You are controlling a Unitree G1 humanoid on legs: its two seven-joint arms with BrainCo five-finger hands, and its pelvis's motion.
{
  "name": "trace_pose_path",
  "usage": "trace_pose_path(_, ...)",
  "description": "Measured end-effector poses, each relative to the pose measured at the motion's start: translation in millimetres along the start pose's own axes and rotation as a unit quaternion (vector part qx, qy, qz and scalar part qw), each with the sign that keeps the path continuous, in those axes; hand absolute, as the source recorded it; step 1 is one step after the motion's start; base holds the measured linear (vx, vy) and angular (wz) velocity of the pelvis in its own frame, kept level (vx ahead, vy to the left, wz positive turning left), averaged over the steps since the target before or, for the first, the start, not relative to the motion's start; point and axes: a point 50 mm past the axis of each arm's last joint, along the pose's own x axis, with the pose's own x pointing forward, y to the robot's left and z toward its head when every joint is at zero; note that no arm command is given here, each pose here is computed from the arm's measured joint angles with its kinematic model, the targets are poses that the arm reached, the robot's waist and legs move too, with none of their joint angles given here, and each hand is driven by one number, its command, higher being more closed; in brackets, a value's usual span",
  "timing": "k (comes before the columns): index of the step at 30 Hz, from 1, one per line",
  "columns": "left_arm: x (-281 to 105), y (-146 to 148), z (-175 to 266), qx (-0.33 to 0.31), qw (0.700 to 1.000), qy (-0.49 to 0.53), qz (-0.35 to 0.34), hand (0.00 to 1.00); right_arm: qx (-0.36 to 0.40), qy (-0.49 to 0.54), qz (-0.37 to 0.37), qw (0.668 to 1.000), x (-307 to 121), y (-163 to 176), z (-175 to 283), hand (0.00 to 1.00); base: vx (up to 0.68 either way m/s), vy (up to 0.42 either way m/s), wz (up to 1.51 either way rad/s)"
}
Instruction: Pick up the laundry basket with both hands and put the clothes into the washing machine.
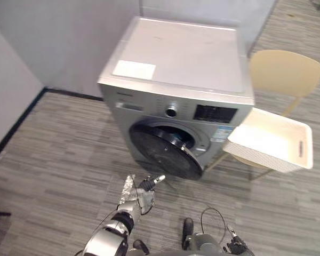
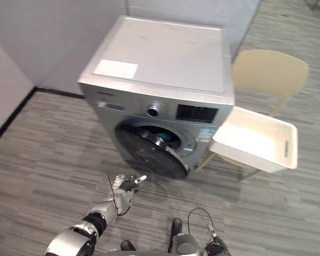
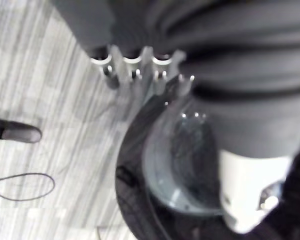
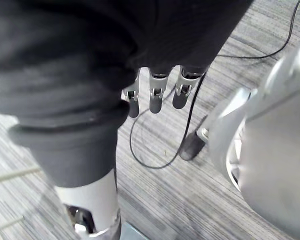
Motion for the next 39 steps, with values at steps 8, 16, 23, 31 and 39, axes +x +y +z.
trace_pose_path(8,-18.4,70.8,160.0,-0.146,0.965,-0.175,0.127,0.00,0.046,-0.110,0.028,0.992,-2.7,-1.1,58.0,0.00,-0.06,-0.082,-1.02)
trace_pose_path(16,-41.0,74.3,219.9,-0.291,0.919,-0.241,0.117,0.00,0.147,-0.131,0.016,0.980,-5.1,-12.3,59.9,0.00,-0.12,0.039,-0.33)
trace_pose_path(23,-47.2,49.4,238.0,-0.304,0.906,-0.283,0.082,0.00,0.125,-0.151,0.087,0.977,-11.3,22.0,68.7,0.00,-0.09,0.062,0.07)
trace_pose_path(31,-46.5,47.2,125.6,-0.235,0.906,-0.342,0.084,0.00,0.101,-0.127,0.087,0.983,-9.4,24.1,45.3,0.00,0.02,0.013,0.67)
trace_pose_path(39,-68.1,95.8,-117.2,-0.173,0.951,0.006,0.258,0.00,0.035,-0.067,0.034,0.997,-2.5,9.5,15.8,0.00,0.09,0.117,0.74)
